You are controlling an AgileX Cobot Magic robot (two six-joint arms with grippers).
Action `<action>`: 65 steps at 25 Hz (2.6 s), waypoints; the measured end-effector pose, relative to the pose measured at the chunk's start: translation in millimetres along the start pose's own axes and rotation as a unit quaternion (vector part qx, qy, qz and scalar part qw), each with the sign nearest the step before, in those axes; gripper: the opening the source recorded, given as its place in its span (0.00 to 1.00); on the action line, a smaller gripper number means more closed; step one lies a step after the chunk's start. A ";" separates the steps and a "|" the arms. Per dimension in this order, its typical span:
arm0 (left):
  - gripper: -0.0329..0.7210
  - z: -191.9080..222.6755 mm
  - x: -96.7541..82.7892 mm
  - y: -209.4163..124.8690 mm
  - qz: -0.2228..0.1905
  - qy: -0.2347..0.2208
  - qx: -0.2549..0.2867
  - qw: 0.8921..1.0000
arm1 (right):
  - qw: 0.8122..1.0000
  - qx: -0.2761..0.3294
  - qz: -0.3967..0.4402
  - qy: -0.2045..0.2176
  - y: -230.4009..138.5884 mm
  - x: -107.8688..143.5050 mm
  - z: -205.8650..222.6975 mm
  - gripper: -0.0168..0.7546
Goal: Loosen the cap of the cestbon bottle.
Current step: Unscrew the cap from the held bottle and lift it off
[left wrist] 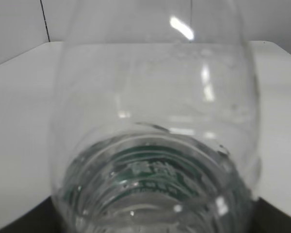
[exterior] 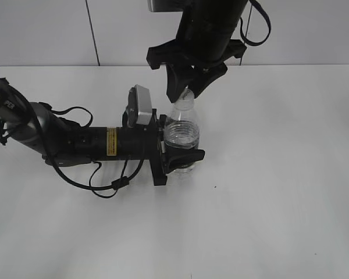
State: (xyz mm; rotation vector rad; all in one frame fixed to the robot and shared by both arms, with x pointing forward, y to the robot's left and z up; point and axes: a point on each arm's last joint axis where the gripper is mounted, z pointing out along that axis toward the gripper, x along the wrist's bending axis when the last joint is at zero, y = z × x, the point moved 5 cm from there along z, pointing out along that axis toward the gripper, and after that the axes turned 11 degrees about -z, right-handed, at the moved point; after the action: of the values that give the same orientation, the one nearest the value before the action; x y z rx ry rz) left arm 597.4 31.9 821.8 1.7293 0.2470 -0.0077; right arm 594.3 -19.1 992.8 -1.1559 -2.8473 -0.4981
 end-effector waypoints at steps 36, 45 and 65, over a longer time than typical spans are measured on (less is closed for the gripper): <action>0.58 0.1 -1.9 -0.4 0.005 -0.007 0.002 1.000 | 0.911 -0.003 -0.413 0.003 0.4 1.2 -0.2 0.41; 0.58 0.1 -1.8 -0.3 0.005 -0.007 0.002 1.000 | 0.856 0.014 -0.517 -0.013 -1.2 -2.4 -0.1 0.41; 0.58 0.2 -2.2 1.4 0.008 -0.012 -0.001 1.000 | 0.715 0.037 -0.698 -0.017 -4.0 -6.7 -1.8 0.41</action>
State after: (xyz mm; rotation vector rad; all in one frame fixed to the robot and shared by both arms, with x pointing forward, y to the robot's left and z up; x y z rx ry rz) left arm 595.5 31.1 823.4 1.7279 0.2154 -0.0168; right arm 596.3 -26.8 992.4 1.2474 -3.0941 -0.2846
